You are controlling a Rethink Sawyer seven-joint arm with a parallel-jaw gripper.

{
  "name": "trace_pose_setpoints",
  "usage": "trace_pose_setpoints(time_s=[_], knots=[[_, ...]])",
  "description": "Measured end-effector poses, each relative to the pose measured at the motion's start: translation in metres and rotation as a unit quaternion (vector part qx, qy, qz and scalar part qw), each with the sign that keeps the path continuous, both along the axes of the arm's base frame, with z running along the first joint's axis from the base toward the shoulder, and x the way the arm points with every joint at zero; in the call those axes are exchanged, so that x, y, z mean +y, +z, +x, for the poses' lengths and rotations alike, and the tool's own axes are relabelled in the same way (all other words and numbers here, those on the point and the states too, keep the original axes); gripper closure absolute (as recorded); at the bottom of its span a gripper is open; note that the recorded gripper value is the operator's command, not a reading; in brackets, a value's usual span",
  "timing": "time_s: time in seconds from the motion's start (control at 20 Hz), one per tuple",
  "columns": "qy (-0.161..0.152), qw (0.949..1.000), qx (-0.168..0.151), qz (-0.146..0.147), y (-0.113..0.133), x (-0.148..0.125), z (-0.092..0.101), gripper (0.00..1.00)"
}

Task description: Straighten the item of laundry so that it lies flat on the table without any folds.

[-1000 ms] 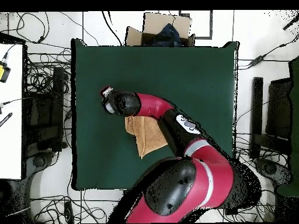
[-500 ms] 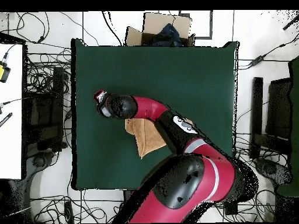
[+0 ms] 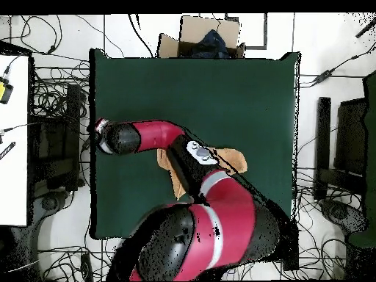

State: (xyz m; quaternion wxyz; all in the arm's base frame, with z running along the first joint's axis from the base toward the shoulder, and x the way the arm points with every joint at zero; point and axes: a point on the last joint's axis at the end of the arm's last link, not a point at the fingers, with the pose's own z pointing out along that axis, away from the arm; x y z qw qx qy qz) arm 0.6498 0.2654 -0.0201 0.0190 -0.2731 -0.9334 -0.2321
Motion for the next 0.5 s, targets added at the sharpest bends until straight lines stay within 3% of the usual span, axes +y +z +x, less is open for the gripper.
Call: trace_pose_setpoints(time_s=[0.35, 0.5], knots=[[0.063, 0.9948, 0.005, -0.08, 0.016, 0.041, -0.031, 0.0], [0.083, 0.9893, 0.014, -0.119, 0.023, 0.052, -0.044, 0.0]])
